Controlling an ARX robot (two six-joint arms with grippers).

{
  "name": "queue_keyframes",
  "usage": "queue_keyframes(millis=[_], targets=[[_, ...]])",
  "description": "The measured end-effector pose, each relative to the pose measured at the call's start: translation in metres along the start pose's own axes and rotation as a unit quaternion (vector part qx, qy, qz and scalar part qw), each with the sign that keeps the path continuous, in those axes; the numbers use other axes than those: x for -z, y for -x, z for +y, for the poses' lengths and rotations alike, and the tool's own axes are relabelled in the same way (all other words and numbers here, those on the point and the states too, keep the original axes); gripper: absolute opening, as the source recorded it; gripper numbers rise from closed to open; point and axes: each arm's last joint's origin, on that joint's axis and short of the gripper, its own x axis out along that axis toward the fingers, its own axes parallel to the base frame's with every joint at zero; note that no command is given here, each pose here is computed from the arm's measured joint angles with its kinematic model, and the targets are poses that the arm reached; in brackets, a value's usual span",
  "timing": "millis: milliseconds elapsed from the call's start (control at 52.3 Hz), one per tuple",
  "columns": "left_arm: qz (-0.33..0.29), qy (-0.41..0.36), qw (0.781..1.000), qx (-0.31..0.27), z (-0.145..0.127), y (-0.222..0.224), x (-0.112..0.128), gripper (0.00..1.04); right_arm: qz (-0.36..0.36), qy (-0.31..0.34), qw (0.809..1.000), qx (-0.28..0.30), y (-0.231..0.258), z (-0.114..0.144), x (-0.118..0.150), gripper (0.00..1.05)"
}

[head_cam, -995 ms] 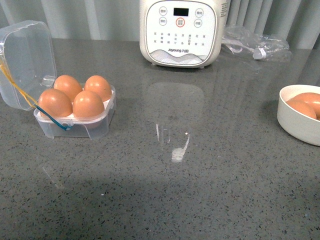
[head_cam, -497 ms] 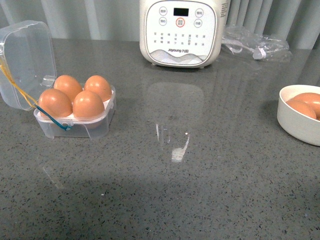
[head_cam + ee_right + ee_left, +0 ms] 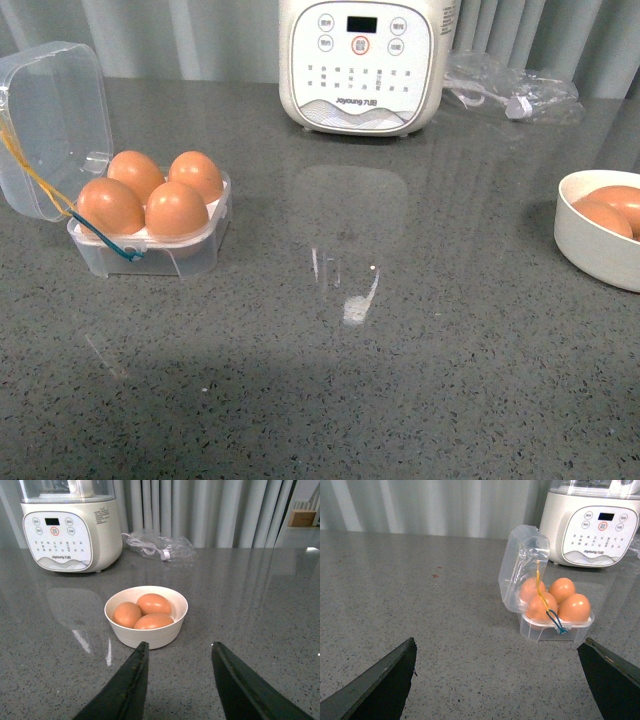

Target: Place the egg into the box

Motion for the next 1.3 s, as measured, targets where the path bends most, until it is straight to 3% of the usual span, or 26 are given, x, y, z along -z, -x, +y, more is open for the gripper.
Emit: queue_keyframes(millis=[287,631,727,861,1033,1301], targets=[[0.000,0.000,1.000,0.000,0.000,0.000,0.000,0.98,0.000,-0.001,1.000,0.000,0.000,0.000,0.000,1.00],[0.000,0.000,1.000,0.000,0.000,0.000,0.000,0.98,0.000,0.000,1.000,0.000,0.000,0.000,0.000,0.98],[0.062,0.071,0.995,0.024,0.001,-0.005,0.004,0.98,0.000,0.000,1.000,0.000,0.000,0.000,0.000,0.98],[0.059,0.131,0.990,0.009,0.010,-0.028,-0.001,0.98,0.000,0.000,1.000,0.000,0.000,0.000,0.000,0.98],[-0.029,0.092,0.995,-0.021,0.035,-0.096,-0.034,0.98,0.000,0.000,1.000,-0.001,0.000,0.000,0.000,0.98],[-0.009,0.021,0.999,-0.046,0.054,-0.162,-0.006,0.98,0.000,0.000,1.000,-0.001,0.000,0.000,0.000,0.98]])
